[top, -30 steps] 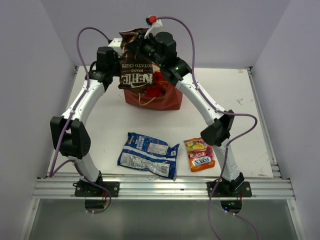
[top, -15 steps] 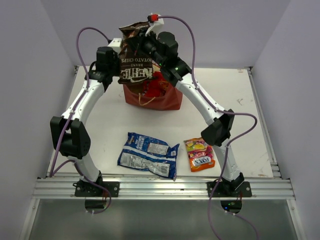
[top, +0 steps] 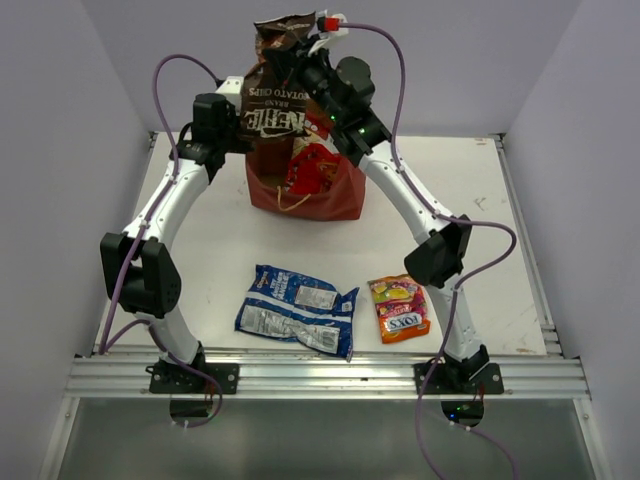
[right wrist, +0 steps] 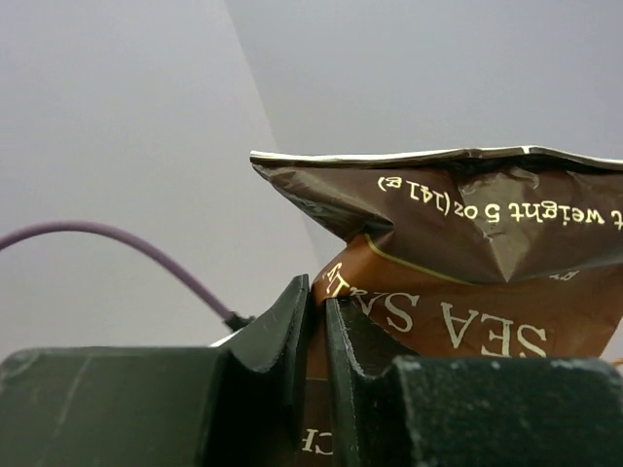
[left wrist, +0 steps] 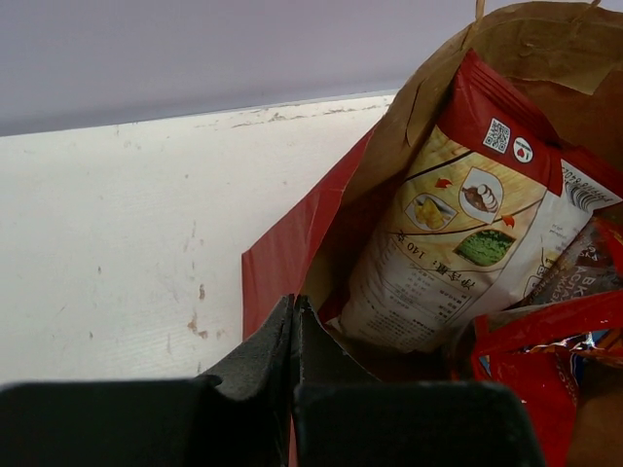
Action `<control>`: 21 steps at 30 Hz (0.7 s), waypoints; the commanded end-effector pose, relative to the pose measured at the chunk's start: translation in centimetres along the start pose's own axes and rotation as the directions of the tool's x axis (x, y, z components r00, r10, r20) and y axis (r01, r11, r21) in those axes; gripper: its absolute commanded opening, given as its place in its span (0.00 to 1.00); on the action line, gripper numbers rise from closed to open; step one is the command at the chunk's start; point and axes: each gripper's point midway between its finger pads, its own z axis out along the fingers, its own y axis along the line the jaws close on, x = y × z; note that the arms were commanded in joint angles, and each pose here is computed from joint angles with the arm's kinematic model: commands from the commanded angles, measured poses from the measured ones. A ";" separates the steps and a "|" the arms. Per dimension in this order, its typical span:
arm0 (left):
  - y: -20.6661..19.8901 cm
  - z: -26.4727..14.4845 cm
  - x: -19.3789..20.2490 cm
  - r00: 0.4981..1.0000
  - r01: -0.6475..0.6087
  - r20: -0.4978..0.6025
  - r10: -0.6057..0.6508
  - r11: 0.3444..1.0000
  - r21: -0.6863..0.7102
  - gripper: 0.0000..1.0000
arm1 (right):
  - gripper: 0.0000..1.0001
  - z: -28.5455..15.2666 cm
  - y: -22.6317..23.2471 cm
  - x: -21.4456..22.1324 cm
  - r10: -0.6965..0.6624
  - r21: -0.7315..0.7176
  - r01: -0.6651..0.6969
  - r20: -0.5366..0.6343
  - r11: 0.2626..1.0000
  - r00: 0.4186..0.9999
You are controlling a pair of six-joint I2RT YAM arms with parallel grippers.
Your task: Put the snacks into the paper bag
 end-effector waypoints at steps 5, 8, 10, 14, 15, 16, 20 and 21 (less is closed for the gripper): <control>0.6 -1.5 -0.7 1.000 -0.011 0.015 0.012 1.000 -0.017 0.00 | 0.16 0.0 -3.4 1.2 -0.075 0.005 0.075 0.036 0.997 0.997; 0.7 -1.5 -0.5 1.000 -0.011 0.012 0.011 1.000 -0.019 0.00 | 0.16 0.2 -5.3 3.6 -0.054 0.014 0.054 -0.004 0.998 0.999; 0.7 -1.6 -0.6 1.000 -0.011 0.015 0.012 1.000 -0.020 0.00 | 0.16 0.4 -5.5 4.5 -0.036 0.000 0.036 -0.022 0.999 0.999; 0.5 -1.5 -0.7 1.000 -0.009 0.017 0.009 1.000 -0.009 0.00 | 0.16 -0.7 -4.1 5.4 -0.034 -0.025 0.033 -0.058 0.999 0.998; 0.4 -1.4 -0.7 1.000 -0.007 0.017 0.007 1.000 -0.006 0.00 | 0.16 -1.1 -3.4 5.9 -0.039 -0.030 0.037 -0.076 0.999 0.996; 0.4 -1.4 -0.6 1.000 -0.004 0.013 0.004 1.000 -0.001 0.00 | 0.15 -2.4 -2.3 6.4 -0.072 -0.023 0.069 -0.109 0.997 0.992; 0.1 -1.3 -0.5 1.000 0.002 0.015 -0.002 1.000 0.013 0.00 | 0.14 -6.9 0.2 9.6 -0.122 0.015 0.130 -0.243 0.991 0.962; 0.0 -1.4 -0.7 1.000 0.003 0.021 -0.003 1.000 0.015 0.00 | 0.14 -7.9 0.7 10.4 -0.126 0.015 0.135 -0.273 0.991 0.954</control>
